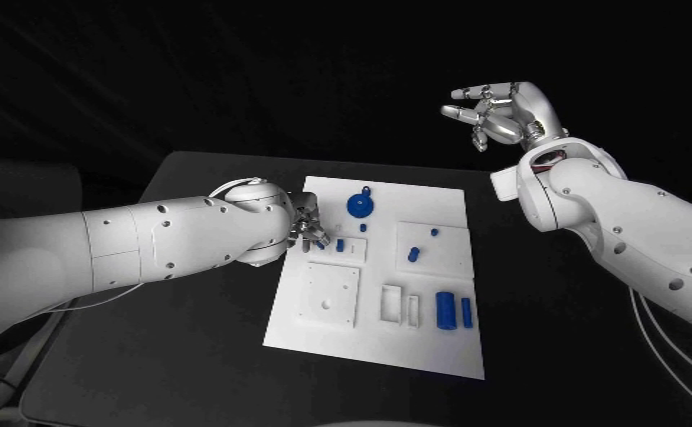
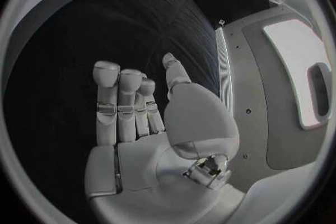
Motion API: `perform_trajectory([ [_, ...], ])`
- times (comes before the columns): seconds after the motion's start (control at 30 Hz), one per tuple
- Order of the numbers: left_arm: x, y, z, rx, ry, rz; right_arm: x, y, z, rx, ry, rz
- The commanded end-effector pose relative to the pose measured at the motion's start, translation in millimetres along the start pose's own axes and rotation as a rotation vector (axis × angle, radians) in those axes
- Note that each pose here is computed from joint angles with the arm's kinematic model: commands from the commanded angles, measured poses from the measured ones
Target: Assemble the parts on the task board
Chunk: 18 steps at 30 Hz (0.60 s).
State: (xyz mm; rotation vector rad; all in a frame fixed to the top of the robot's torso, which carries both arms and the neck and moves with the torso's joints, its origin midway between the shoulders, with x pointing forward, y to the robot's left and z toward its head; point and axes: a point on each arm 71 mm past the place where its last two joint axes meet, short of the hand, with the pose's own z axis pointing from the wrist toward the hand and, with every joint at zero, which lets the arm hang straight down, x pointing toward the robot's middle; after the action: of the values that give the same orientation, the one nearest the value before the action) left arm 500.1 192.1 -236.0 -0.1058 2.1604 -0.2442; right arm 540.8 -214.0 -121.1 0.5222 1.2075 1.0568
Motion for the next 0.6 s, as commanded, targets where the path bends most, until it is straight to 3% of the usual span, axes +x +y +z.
perform_trajectory([
  [0.03,0.7,-3.5,-0.3,0.029,-0.005,0.01,1.0,0.3,0.2,-0.003,0.014,0.0],
  [0.6,2.6,-3.7,-1.0,0.033,0.014,0.046,0.6,-1.0,0.3,-0.001,0.017,-0.002],
])
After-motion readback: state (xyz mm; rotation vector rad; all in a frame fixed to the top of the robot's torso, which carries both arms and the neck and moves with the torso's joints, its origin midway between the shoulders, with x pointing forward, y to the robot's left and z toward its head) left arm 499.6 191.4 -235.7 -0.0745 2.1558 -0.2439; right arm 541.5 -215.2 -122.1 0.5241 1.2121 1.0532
